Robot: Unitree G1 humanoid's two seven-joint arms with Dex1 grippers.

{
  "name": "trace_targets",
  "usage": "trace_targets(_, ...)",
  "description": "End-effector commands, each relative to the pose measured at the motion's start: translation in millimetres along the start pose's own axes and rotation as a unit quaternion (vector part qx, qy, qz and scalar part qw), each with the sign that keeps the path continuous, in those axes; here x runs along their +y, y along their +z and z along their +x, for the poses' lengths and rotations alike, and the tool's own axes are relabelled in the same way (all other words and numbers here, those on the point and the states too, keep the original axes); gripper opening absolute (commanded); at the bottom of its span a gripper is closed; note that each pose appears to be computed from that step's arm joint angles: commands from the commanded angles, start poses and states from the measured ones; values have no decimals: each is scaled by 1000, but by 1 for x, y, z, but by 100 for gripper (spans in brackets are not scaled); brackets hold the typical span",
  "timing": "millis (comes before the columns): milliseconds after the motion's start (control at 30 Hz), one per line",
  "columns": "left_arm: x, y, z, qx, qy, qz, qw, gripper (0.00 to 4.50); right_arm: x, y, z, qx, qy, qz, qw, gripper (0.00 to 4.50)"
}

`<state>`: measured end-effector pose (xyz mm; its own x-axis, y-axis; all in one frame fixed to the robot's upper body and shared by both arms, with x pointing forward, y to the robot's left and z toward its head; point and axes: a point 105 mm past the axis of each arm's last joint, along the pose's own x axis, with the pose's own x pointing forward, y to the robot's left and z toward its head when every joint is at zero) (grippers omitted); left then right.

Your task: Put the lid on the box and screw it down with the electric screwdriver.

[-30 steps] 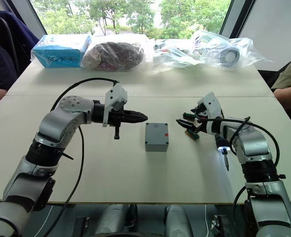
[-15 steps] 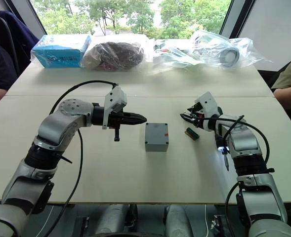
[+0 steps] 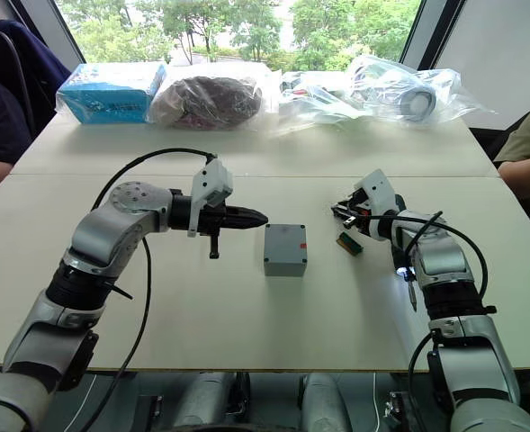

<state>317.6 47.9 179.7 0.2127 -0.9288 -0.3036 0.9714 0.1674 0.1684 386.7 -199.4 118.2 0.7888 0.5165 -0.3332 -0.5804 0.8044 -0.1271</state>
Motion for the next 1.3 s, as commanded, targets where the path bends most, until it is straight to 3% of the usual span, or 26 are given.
trace_targets(33, -1, 4, -1, -6, 0, 18, 1000, 0, -6, 20, -3, -36, -11, -8, 999, 4)
trace_targets(300, -2, 4, -1, -6, -1, 18, 1000, 0, -6, 21, -5, -38, -11, -9, 999, 4)
trace_targets(667, 1, 4, -4, -11, 5, 11, 1000, 0, -4, 60, -26, -87, -13, -25, 996, 4)
trace_targets(900, 3, 4, -4, -11, 8, 9, 1000, 0, 4, 61, -28, -83, -5, -28, 996, 4)
trace_targets(1033, 3, 4, -10, -10, 9, 9, 1000, 0, 24, 69, -35, -94, 38, -17, 995, 4)
trace_targets(1167, -1, 1, -21, 2, 5, 7, 1000, 0, 61, 72, -50, -90, 113, -23, 989, 4)
trace_targets(1300, -13, -4, -29, 16, -19, -1, 1000, 0, 82, 68, -53, -77, 138, -22, 987, 4)
